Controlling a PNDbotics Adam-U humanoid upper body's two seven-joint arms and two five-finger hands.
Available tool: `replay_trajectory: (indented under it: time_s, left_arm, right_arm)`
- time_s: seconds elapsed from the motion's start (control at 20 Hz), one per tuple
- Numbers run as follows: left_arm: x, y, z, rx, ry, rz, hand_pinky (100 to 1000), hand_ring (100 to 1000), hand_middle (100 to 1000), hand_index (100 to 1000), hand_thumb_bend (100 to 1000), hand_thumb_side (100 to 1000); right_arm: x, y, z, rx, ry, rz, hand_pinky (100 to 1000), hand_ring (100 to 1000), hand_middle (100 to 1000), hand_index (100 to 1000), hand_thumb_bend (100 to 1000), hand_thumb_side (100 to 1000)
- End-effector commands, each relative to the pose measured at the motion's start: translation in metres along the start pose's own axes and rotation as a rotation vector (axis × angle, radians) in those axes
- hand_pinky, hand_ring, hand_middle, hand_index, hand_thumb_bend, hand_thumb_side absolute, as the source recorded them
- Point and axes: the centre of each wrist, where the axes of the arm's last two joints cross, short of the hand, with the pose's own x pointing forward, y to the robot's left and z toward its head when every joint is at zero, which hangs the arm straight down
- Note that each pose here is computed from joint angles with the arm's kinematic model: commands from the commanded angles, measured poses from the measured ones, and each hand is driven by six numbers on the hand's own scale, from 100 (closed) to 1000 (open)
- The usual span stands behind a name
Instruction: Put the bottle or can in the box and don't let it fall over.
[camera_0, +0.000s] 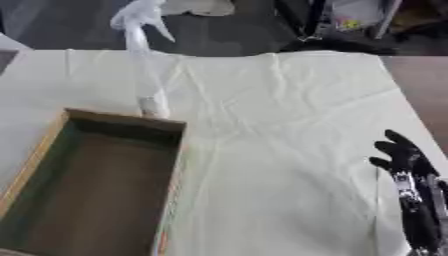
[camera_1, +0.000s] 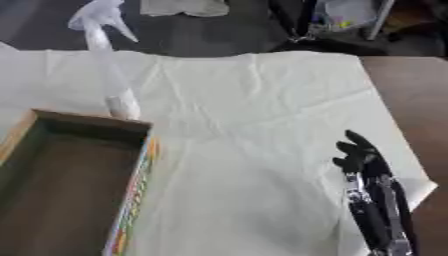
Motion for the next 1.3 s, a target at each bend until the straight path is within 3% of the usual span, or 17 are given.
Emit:
replay_trajectory:
  time_s: [0.05,0.25,0.5,1.3]
  left_arm:
    - [0.020,0.018,-0.017,-0.062,-0.023,-0.120,949,802,755,803,100,543]
    - [0.037,0.028,-0.040,-0.094,-0.042,-0.171,939,799,752,804,100,533]
    - [0.044,0.041,-0.059,-0.157,-0.029,-0.225,930,796,751,810,100,524]
    - [0.024,0.074,-0.116,-0.455,-0.008,-0.371,916,798,759,835,100,540]
  right_arm:
    - [0.003,-0.006,-0.002,0.012,-0.010,0.012,776,867,902,757,100,755]
    - [0.003,-0.007,0.000,0.026,-0.003,0.012,776,867,902,757,100,751]
    - [0.002,-0.010,0.003,0.035,0.001,0.020,777,868,903,758,100,746]
    - [0.002,-0.013,0.004,0.071,0.010,0.031,775,868,904,756,100,747]
